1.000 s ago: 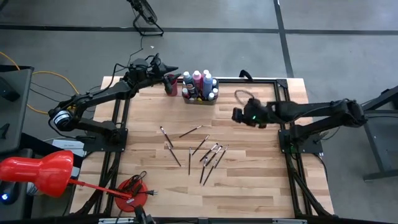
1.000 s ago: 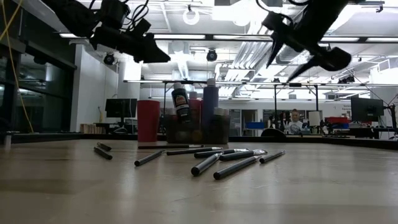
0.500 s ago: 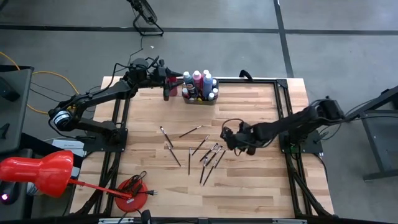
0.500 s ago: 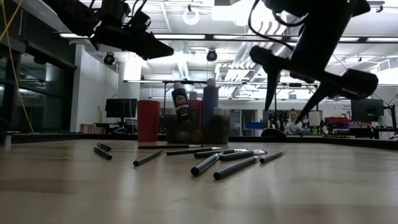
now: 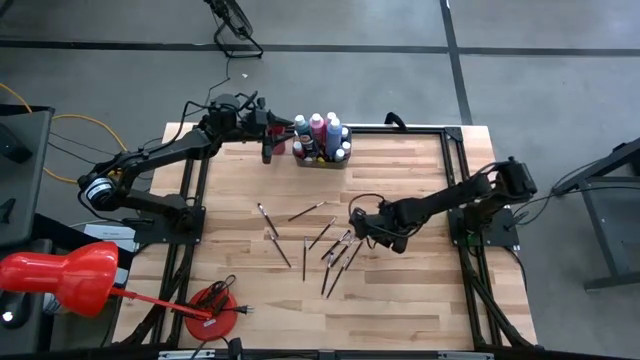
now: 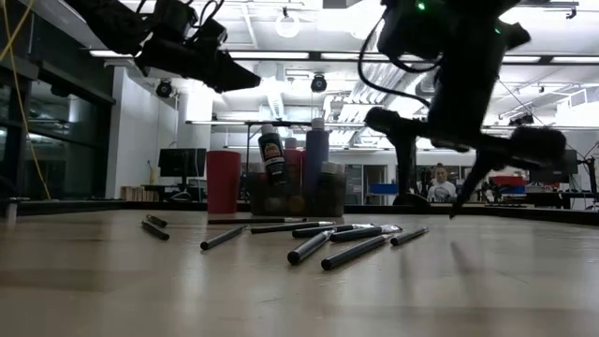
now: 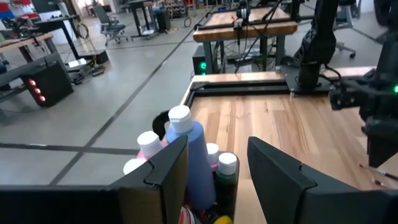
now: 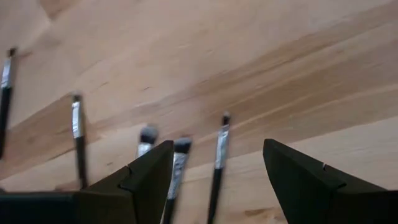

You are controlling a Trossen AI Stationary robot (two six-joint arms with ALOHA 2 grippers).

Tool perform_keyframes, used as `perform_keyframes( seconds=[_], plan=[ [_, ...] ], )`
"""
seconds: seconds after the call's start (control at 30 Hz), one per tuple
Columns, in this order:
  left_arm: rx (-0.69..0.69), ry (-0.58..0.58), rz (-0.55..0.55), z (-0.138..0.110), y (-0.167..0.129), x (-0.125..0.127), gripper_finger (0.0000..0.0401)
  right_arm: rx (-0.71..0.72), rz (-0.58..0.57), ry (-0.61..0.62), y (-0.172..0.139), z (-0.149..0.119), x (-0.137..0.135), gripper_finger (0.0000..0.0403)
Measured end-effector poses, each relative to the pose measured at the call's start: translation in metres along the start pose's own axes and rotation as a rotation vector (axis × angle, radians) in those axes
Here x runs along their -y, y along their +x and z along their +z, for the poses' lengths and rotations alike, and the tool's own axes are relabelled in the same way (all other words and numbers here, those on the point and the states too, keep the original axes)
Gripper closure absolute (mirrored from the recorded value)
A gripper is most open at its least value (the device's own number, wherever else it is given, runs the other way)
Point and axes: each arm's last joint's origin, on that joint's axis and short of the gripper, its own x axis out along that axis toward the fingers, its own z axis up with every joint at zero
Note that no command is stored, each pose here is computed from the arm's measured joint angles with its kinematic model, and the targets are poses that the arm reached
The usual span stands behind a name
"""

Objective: Pick & Place Paint Supplies
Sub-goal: Put the black paint brush into the pink cup

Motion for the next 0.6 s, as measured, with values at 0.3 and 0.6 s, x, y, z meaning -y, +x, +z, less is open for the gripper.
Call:
perform_keyframes(
  seconds=[0.3,0.6],
  plan=[
    [-0.027,0.005,-0.007,-0.003,0.0,0.001,0.024,0.029,-0.109,-0.045,-0.026,0.008,-0.025,0.016],
    [-0.028,0.004,-0.013,-0.003,0.0,0.001,0.024,0.017,-0.253,-0.042,-0.012,0.025,-0.027,0.016]
  ],
)
